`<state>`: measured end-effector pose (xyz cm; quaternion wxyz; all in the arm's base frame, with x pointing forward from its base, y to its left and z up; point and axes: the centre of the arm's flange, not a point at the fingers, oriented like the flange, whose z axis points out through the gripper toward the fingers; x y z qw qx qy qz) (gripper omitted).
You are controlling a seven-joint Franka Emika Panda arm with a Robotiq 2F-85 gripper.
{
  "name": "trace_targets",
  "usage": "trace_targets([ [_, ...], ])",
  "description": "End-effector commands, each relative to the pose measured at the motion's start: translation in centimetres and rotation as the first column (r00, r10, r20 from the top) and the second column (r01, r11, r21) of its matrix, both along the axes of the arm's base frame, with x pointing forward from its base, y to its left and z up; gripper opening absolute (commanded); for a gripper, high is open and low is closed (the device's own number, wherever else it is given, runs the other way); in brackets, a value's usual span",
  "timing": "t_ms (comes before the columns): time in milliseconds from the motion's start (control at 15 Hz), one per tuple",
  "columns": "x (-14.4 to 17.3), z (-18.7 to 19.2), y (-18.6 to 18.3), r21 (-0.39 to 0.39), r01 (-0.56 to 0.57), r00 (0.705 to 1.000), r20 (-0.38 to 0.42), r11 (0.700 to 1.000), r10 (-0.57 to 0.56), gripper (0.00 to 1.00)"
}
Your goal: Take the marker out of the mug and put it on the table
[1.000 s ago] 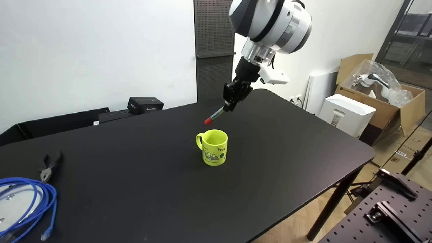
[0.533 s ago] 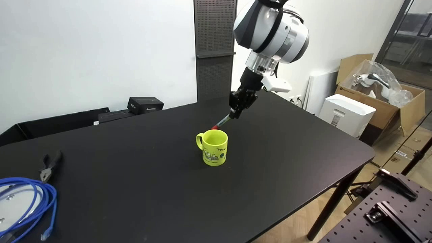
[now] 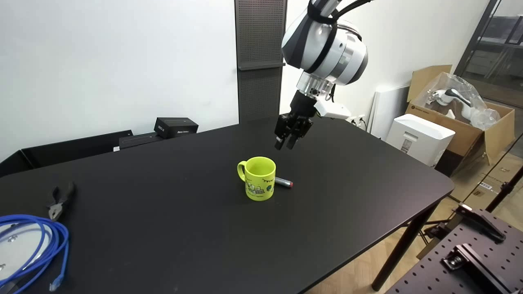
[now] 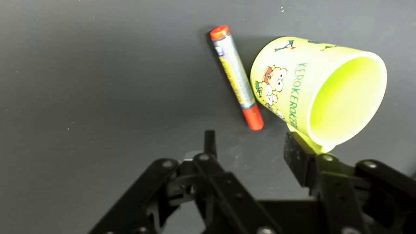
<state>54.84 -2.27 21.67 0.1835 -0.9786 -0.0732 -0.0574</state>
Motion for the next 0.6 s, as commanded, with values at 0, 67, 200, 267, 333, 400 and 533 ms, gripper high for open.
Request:
trace_targets([
  [0, 1.0, 0.6, -0.1, 0.018, 0.069, 0.997, -0.040, 0.997, -0.069, 0.88],
  [67, 0.9, 1.0, 0.1, 0.009, 0.095, 0.994, -0.056, 0.995, -0.094, 0.95],
  [200, 0.4, 2.3, 0.6, -0.008, 0.134, 0.988, -0.071, 0.991, -0.134, 1.00],
  [267, 0.2, 3.2, 1.0, -0.021, 0.146, 0.986, -0.074, 0.989, -0.147, 1.00],
  [333, -0.1, 4.1, 1.5, -0.035, 0.151, 0.985, -0.076, 0.988, -0.153, 1.00],
  [400, -0.5, 5.2, 2.1, -0.050, 0.147, 0.986, -0.069, 0.988, -0.150, 1.00],
  [533, -1.3, 7.6, 3.6, -0.091, 0.124, 0.990, -0.054, 0.988, -0.129, 1.00],
])
